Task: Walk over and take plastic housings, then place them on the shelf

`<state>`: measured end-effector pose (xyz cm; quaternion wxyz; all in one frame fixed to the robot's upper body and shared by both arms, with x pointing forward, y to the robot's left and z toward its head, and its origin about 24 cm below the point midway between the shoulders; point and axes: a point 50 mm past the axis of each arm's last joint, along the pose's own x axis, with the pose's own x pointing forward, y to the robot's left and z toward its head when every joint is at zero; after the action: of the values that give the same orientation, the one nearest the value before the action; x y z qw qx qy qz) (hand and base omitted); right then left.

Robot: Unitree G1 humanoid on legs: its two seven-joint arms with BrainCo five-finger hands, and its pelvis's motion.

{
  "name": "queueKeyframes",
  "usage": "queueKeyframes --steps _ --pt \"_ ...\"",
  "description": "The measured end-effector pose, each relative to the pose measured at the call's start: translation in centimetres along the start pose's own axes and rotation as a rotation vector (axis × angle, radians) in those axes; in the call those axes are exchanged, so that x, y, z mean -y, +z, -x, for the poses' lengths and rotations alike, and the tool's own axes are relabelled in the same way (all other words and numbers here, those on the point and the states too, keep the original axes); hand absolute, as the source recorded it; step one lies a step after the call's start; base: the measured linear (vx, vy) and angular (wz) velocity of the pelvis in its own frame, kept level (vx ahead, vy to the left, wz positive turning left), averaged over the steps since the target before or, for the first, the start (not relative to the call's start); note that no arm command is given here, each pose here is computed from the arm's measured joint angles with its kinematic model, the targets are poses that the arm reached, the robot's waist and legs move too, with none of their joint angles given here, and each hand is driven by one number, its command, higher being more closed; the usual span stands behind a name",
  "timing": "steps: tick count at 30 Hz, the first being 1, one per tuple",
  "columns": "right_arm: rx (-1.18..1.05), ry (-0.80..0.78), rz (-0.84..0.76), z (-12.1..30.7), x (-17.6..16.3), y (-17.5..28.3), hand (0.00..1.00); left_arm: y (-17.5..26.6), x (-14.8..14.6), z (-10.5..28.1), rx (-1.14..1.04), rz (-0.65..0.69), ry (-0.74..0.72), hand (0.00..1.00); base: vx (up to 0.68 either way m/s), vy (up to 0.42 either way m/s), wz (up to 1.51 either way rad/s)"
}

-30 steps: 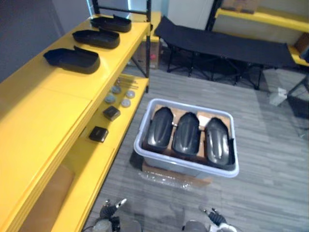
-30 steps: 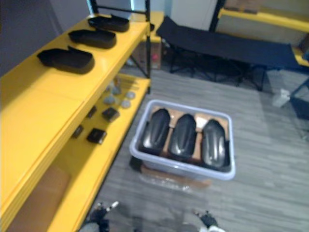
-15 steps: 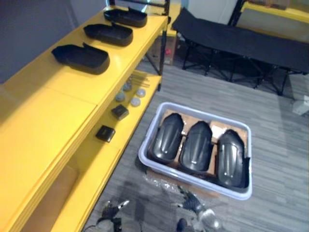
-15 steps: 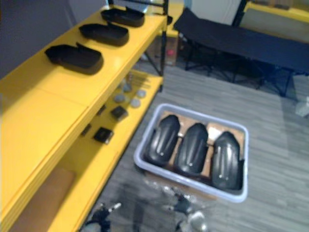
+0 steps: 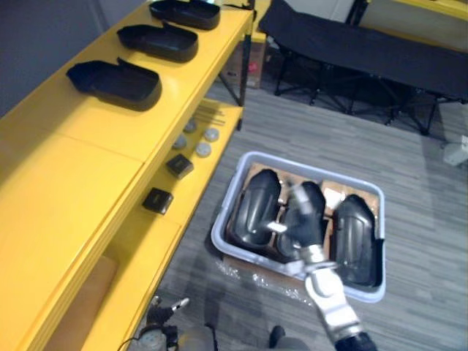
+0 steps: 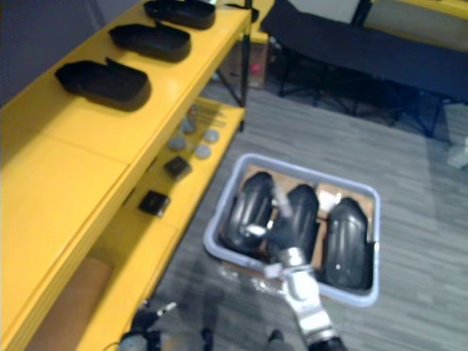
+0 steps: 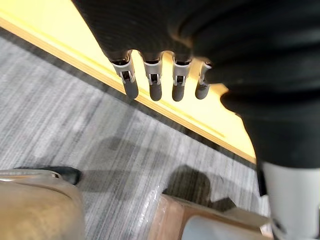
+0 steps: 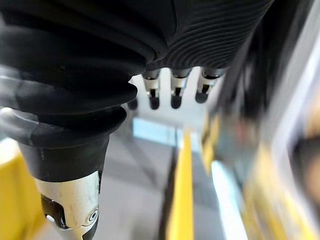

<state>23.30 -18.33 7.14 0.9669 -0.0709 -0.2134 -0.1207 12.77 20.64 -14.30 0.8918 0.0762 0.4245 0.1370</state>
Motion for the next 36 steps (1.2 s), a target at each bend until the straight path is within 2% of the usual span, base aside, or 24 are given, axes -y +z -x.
queueKeyframes --steps 3,8,10,11,16,21,25,29,32,36 --pt "0.038 -0.144 -0.005 -0.2 2.9 0.6 0.00 -0.7 0.6 0.5 -0.005 0.009 -0.014 0.00 0.07 0.017 -0.02" --pt "-0.004 -0.298 0.061 0.1 4.6 0.0 0.00 -1.3 0.1 0.8 -0.018 0.017 -0.001 0.00 0.03 0.000 -0.02" --pt "-0.065 -0.372 0.115 0.6 5.9 -1.1 0.00 -1.4 0.0 0.8 -0.022 0.030 0.007 0.00 0.06 0.034 -0.06" --pt "-0.237 -0.517 0.183 3.3 9.3 -3.5 0.00 -2.0 -0.7 1.0 -0.044 0.059 0.018 0.00 0.11 0.031 -0.25" --pt "-0.259 -0.519 0.178 3.7 9.6 -3.8 0.00 -1.6 -0.4 0.8 -0.033 0.058 -0.003 0.00 0.05 -0.009 -0.19" --pt "-0.281 -0.519 0.136 2.1 7.9 -5.0 0.00 1.4 0.7 0.1 0.064 0.067 -0.027 0.00 -0.02 0.047 0.09" --pt "-0.241 -0.494 0.077 -0.2 6.5 -4.7 0.00 2.2 -0.7 -0.4 0.074 0.039 0.014 0.00 0.02 -0.059 0.09" --pt "-0.250 -0.508 0.060 -1.3 7.3 -4.8 0.00 2.1 1.8 -0.1 0.062 0.047 -0.050 0.00 0.01 -0.089 -0.02" --pt "-0.328 -0.535 0.070 -0.5 8.3 -6.1 0.00 1.9 3.5 0.4 0.056 0.044 -0.097 0.00 -0.01 -0.045 0.13" --pt "-0.350 -0.552 0.056 -0.3 8.6 -6.4 0.00 1.8 3.4 0.3 0.056 0.038 -0.087 0.00 -0.02 -0.009 0.07"
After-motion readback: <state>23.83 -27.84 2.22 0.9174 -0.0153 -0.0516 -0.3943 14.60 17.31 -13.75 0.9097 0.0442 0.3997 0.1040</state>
